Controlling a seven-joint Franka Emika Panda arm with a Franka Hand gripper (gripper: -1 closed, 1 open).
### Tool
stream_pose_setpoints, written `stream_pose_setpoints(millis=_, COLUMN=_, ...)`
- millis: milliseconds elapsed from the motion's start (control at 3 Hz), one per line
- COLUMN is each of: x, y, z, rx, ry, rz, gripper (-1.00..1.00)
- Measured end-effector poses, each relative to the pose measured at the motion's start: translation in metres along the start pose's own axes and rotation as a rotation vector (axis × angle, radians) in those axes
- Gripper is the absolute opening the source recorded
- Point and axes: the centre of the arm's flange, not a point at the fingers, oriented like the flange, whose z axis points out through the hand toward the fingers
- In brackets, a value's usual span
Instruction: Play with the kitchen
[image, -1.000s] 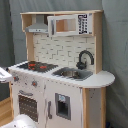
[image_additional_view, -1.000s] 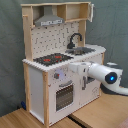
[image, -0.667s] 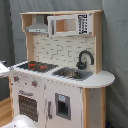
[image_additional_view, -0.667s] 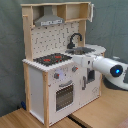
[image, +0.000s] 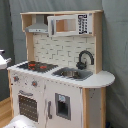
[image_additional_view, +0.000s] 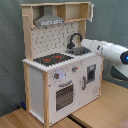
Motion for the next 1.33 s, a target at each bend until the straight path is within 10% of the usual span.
stream_pose_setpoints(millis=1333, x=-0.101, y=0.056, z=-0.005, rx=-0.022, ry=-0.242, rz=0.346, gripper=1.00)
